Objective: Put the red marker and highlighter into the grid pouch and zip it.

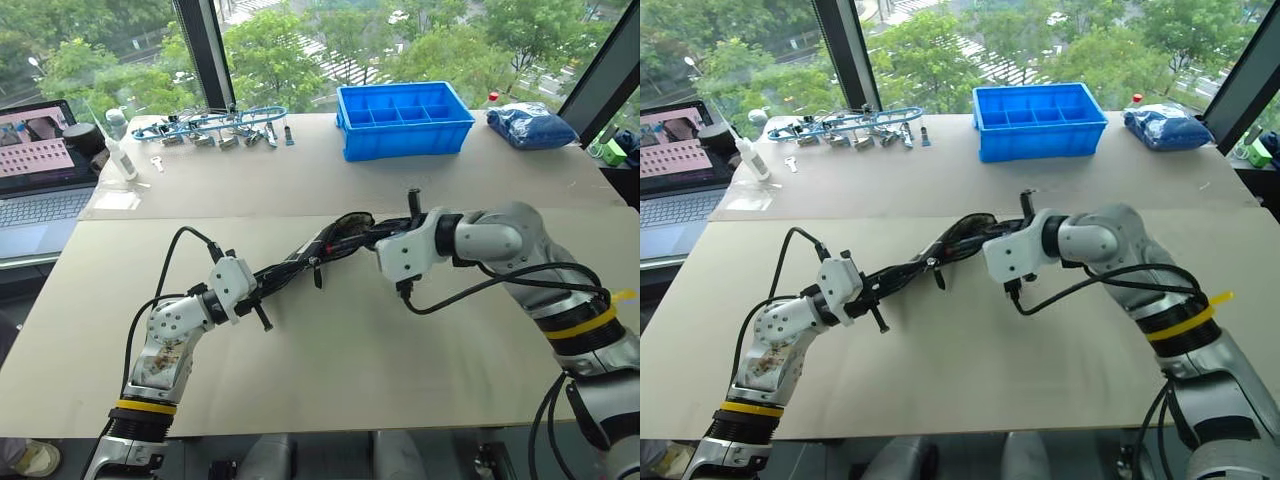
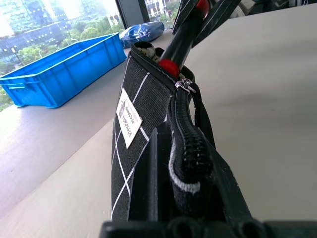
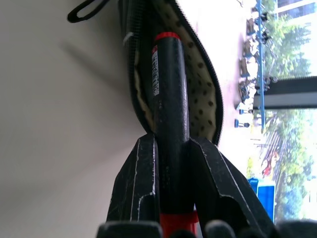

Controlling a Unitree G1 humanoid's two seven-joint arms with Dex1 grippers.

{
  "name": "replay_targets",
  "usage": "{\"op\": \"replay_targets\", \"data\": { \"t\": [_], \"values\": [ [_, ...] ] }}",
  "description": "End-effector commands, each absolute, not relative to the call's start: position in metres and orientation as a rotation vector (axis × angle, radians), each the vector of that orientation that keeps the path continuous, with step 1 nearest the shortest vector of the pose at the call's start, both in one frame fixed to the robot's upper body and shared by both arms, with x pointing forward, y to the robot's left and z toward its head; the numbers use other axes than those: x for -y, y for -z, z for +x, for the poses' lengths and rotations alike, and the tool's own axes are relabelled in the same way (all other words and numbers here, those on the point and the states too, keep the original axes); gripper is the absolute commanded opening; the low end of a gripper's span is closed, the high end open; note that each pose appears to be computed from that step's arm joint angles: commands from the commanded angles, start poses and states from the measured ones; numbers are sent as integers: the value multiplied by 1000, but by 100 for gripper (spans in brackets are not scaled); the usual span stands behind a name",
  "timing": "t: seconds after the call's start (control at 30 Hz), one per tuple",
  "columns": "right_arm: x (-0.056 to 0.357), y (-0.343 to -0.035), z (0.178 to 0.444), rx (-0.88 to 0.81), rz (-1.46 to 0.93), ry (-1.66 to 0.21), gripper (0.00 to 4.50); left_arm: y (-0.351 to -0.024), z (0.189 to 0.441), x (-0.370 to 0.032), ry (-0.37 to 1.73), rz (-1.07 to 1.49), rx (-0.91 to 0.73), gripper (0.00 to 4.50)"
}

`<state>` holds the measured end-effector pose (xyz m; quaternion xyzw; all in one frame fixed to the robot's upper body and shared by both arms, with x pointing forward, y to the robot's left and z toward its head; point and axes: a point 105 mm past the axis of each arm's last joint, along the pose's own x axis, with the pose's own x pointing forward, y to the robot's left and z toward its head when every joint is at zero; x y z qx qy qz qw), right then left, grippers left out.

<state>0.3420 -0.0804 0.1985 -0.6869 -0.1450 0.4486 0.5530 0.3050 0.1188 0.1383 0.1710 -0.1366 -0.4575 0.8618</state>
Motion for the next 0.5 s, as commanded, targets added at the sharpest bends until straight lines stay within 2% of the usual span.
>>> {"op": "replay_targets", "data": {
  "t": [0.03, 0.3, 0.37, 0.43, 0.5],
  "values": [
    [58, -206, 341, 520, -1719, -1046, 51, -152, 304, -116, 971, 372, 343, 0],
    [16, -207, 325, 835, -1614, -1124, 51, -153, 303, -114, 974, 374, 343, 0],
    [17, -199, 323, 830, -1592, -1173, 51, -153, 303, -115, 971, 375, 344, 0],
    [25, -195, 329, 750, -1549, -1186, 152, -154, 303, -115, 968, 375, 344, 0],
    [38, -205, 347, 671, -1493, -1097, 207, -154, 303, -116, 962, 374, 343, 0]
  ]
}}
